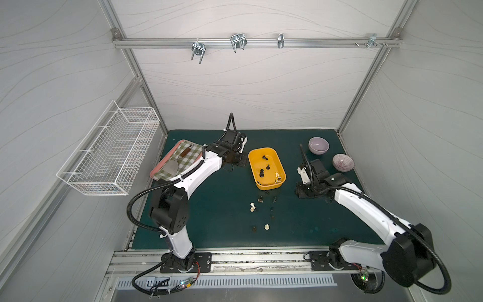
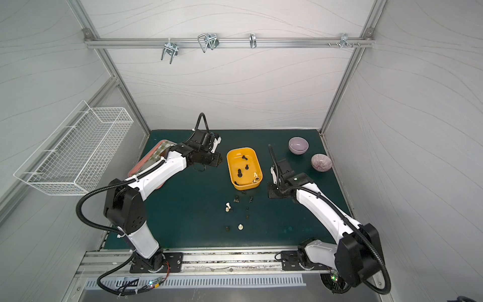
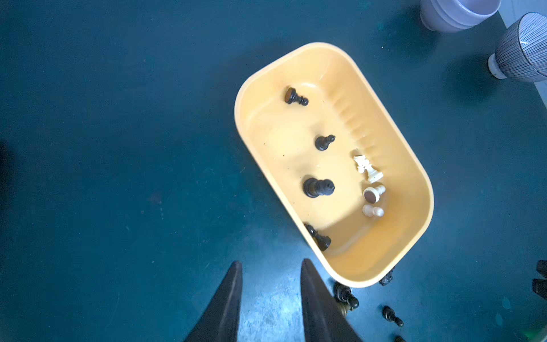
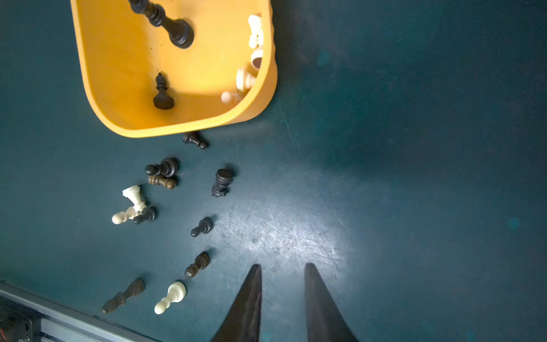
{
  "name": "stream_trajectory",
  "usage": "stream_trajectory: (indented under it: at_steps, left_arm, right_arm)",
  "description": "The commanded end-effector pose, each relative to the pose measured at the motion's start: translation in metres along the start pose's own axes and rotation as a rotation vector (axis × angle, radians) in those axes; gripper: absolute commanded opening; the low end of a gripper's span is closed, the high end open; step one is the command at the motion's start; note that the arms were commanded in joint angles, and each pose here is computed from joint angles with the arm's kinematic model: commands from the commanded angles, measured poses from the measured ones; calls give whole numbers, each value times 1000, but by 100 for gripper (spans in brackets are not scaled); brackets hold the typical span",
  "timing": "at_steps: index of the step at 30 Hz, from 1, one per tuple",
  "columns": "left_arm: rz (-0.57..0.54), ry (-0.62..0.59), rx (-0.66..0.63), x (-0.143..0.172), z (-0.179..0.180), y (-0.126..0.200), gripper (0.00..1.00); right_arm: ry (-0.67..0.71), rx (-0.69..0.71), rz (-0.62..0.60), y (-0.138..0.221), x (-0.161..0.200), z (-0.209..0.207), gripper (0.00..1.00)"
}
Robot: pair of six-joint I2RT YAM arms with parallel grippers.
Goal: Put the chess pieces into the storage box
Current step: Pick up the chess piece at the center of the board.
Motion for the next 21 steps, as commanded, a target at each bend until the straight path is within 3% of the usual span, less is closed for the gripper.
stream_trajectory:
  at_steps: [1,21]
  left_arm:
    - [-64,40,8,6,1,14,35]
    - [-19,120,-18,73,2,38,36]
  right_arm:
    - [24,25,1,-7,-1,11,29]
    - [85,97,11,-63,13,60,34]
Point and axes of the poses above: each gripper's point midway between its finger pads, its own y axis back along the fingers, its own z axis along the line the jaws close on, x = y × z, the point moved 7 cm from there along y, back along the fingers, and after that the axes turned 10 degrees about -y, right-handed, at the moved point
